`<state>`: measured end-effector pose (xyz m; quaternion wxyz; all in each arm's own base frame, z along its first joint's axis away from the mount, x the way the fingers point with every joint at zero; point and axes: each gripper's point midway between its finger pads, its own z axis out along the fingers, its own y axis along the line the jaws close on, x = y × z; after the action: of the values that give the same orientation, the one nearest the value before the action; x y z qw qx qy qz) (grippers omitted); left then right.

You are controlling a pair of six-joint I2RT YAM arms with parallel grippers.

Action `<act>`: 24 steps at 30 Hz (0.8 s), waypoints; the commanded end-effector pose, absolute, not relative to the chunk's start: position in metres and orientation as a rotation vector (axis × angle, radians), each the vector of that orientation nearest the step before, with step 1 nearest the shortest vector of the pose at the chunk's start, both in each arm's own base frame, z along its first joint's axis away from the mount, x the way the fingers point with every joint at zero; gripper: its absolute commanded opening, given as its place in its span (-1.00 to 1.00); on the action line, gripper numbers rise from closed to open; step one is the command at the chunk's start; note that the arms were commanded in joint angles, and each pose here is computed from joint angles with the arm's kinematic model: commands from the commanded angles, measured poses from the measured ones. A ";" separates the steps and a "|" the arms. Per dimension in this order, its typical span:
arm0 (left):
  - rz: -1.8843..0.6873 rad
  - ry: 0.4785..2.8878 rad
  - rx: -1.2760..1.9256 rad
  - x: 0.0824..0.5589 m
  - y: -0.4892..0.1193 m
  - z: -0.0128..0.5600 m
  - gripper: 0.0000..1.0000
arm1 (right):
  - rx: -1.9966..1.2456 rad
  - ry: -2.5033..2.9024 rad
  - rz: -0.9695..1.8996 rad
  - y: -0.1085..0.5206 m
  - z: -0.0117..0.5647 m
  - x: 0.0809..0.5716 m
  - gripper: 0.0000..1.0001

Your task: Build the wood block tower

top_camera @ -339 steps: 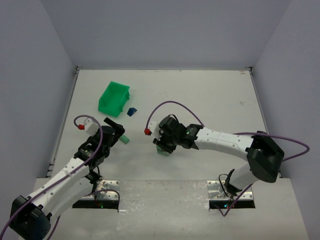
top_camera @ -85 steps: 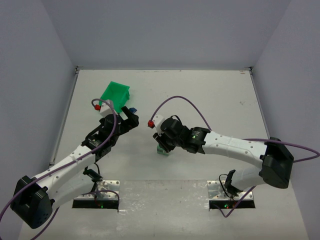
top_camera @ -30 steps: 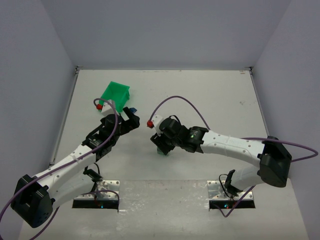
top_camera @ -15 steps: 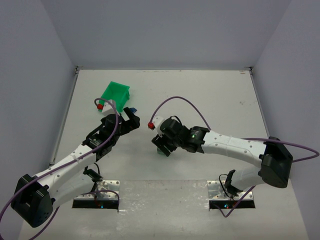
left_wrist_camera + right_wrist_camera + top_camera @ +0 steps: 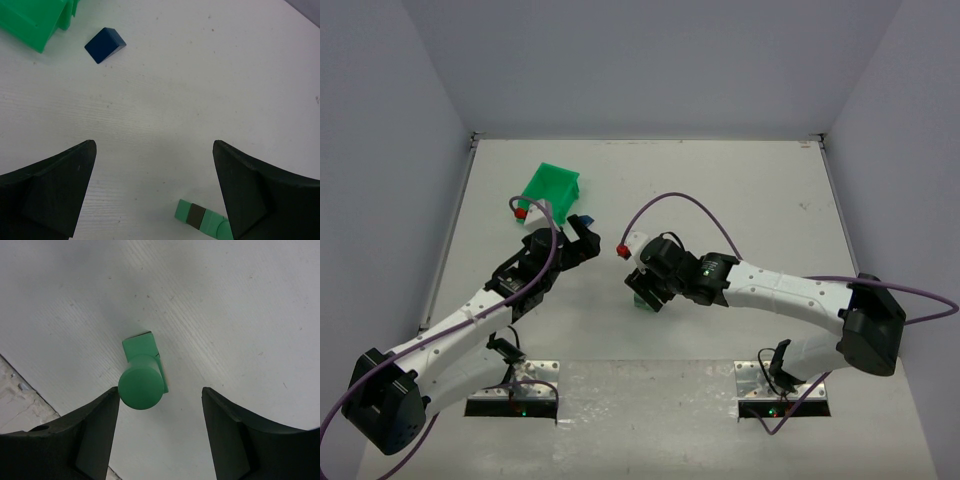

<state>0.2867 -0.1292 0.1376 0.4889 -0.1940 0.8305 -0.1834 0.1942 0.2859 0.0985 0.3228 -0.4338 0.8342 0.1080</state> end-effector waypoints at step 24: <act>-0.478 1.962 -0.459 0.296 -0.133 0.158 1.00 | -1.131 2.127 0.341 0.300 0.115 0.197 0.35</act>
<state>0.2866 -0.1292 0.1375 0.4887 -0.1937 0.8307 -0.1834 0.1984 0.2851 0.0999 0.3314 -0.4293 0.8341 0.1005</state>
